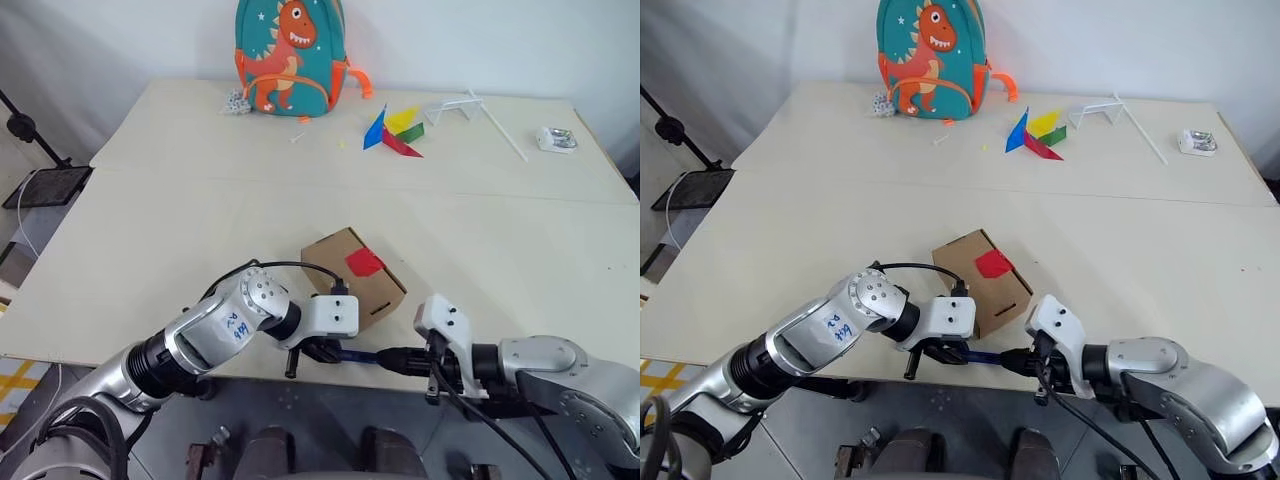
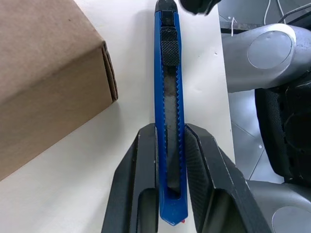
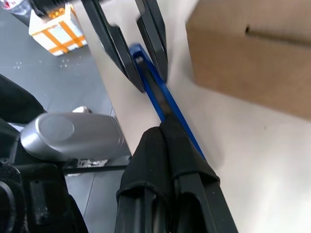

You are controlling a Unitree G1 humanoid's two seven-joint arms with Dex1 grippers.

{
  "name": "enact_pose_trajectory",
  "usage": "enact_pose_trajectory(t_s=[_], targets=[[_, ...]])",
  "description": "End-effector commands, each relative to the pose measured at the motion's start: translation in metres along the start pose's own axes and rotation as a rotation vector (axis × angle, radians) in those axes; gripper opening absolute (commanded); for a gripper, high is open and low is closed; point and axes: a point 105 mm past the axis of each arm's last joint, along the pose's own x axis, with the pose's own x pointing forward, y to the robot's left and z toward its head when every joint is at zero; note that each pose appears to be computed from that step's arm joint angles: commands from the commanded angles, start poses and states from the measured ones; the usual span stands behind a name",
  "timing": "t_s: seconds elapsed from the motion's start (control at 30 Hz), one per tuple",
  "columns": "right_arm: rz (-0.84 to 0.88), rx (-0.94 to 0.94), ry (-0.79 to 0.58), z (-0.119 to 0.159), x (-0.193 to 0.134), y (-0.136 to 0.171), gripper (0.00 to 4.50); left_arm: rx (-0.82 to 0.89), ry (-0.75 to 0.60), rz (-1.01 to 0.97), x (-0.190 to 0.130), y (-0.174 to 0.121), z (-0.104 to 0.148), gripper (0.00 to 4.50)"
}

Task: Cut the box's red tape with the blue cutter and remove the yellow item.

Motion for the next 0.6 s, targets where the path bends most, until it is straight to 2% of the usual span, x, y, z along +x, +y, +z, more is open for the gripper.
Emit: enact_pose_trajectory(t_s=[0.03, 0.37, 0.6], targets=[[-0.037, 0.004, -0.011, -0.003, 0.002, -0.007, 0.03, -0.005, 0.023, -0.041, 0.004, -0.007, -0.004, 0.44], [-0.008, 0.015, 0.017, -0.011, 0.006, -0.004, 0.03, -0.001, 0.024, -0.045, 0.004, -0.008, -0.003, 0.44], [0.038, -0.01, 0.009, -0.006, 0.024, 0.001, 0.03, 0.002, 0.022, -0.043, 0.004, -0.007, -0.002, 0.44]])
